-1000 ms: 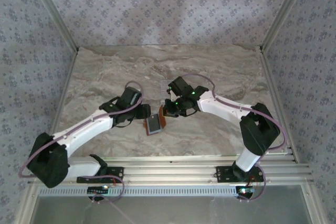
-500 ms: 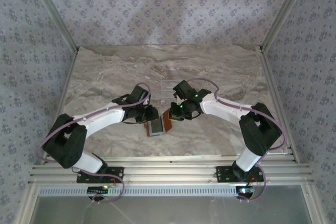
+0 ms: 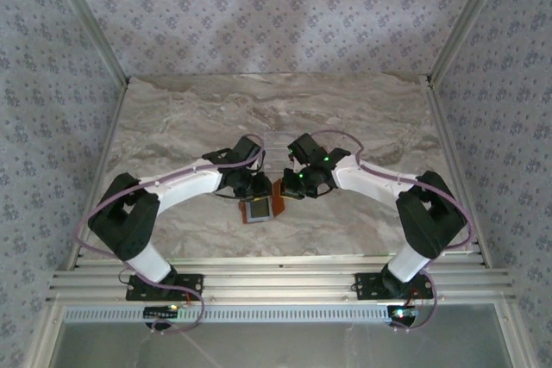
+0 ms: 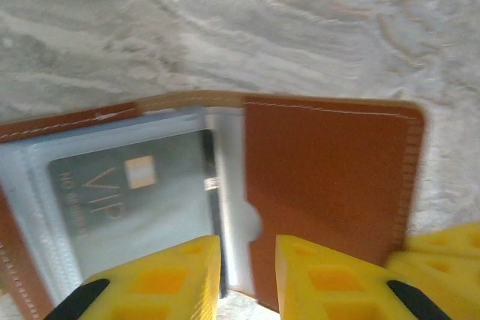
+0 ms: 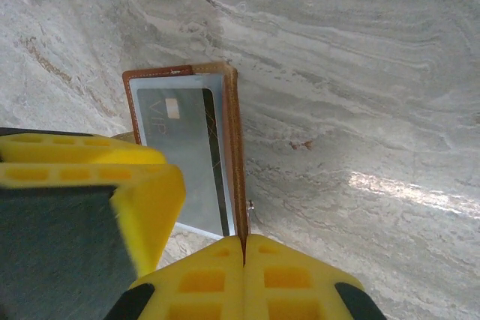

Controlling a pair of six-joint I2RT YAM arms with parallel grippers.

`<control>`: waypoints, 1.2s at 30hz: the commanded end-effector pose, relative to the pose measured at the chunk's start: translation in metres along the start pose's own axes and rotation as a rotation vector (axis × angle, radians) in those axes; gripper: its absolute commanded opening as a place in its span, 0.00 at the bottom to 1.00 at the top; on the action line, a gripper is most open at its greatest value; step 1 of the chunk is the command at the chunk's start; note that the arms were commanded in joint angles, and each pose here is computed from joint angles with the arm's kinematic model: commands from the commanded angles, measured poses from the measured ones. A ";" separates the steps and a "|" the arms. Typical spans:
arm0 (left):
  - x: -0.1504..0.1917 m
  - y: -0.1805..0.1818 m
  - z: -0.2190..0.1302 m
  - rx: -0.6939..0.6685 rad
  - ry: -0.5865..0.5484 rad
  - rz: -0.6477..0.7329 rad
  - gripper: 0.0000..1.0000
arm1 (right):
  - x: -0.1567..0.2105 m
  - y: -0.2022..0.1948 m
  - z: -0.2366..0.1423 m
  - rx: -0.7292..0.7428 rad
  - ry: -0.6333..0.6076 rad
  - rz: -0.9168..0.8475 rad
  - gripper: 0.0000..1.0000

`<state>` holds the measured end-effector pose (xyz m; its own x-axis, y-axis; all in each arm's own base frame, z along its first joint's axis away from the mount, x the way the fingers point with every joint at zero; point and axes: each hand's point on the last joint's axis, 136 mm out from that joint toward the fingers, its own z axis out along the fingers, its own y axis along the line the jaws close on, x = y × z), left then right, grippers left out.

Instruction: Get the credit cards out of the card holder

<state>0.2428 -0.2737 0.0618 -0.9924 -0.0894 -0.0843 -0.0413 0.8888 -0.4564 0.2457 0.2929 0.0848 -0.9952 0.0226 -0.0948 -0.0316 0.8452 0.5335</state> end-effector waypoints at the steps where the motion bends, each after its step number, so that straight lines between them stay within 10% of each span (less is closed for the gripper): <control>1: 0.006 0.022 0.003 -0.103 0.021 -0.016 0.27 | -0.002 -0.006 -0.008 0.017 -0.032 0.018 0.00; 31: 0.002 0.090 0.013 -0.186 0.009 -0.106 0.23 | 0.005 -0.059 -0.003 0.112 -0.046 0.094 0.00; 36: 0.006 0.098 0.019 -0.200 0.034 -0.112 0.22 | 0.008 -0.075 0.006 0.172 -0.043 0.093 0.14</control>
<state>0.2432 -0.2027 0.0185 -0.9791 -0.1980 -0.0473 -0.1740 0.9344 -0.3109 0.2414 0.2440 0.0546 -0.9894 0.1141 -0.0896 0.0621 0.8915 0.4488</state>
